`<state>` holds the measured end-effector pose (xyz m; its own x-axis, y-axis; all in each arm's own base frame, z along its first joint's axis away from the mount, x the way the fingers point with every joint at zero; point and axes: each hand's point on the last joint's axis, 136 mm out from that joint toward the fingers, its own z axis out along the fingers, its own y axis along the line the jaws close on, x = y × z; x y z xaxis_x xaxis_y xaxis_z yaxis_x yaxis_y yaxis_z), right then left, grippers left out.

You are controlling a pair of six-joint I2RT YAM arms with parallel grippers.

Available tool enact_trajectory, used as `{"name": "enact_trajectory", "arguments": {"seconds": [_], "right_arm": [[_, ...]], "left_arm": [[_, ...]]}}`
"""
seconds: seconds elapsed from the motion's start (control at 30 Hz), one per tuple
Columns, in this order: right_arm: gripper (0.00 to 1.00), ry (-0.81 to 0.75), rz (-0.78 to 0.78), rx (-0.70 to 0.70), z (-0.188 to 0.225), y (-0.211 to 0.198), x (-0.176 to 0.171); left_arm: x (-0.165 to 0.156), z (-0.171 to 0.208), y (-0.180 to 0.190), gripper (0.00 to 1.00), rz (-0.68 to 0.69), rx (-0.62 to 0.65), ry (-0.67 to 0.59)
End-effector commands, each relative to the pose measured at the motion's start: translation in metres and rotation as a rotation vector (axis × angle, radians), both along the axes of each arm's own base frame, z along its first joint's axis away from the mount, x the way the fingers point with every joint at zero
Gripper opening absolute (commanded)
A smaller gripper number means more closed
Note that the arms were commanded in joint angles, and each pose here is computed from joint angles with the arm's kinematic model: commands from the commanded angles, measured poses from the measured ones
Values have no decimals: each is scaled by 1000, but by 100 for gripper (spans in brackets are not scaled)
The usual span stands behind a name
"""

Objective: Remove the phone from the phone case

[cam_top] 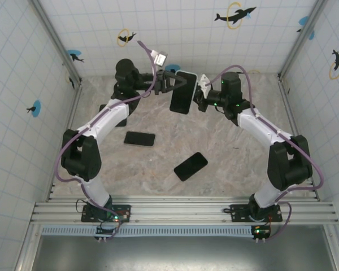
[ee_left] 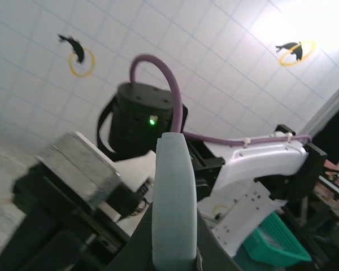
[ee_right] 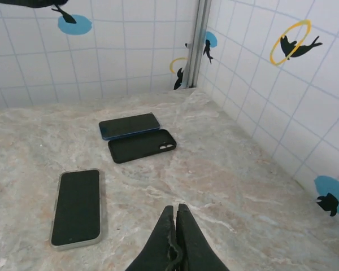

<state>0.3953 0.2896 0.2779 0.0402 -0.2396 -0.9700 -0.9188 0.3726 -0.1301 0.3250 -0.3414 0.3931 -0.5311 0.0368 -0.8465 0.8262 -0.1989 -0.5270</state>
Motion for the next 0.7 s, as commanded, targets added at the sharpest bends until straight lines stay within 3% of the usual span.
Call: {"name": "enact_trajectory", "arguments": {"seconds": [0.0,0.13,0.17,0.23,0.37,0.57,0.67], "right_arm": [[8,-63,-3,96,31,-6,-8],[13,-12,34,137,30,-7,-24],[17,3,29,144,28,-8,-28],[24,49,3,164,22,-16,-33],[39,202,-62,334,27,-30,-40],[44,405,-113,563,41,-42,-44],[44,503,-119,681,48,-46,-44]], "left_arm": [[-4,11,7,0,13,-9,-26],[12,14,7,0,97,-30,-7],[28,15,18,0,164,-35,4],[50,14,25,0,264,-34,61],[72,13,30,0,374,-84,211],[86,-2,37,0,469,-144,458],[87,-7,38,0,489,-167,522]]}}
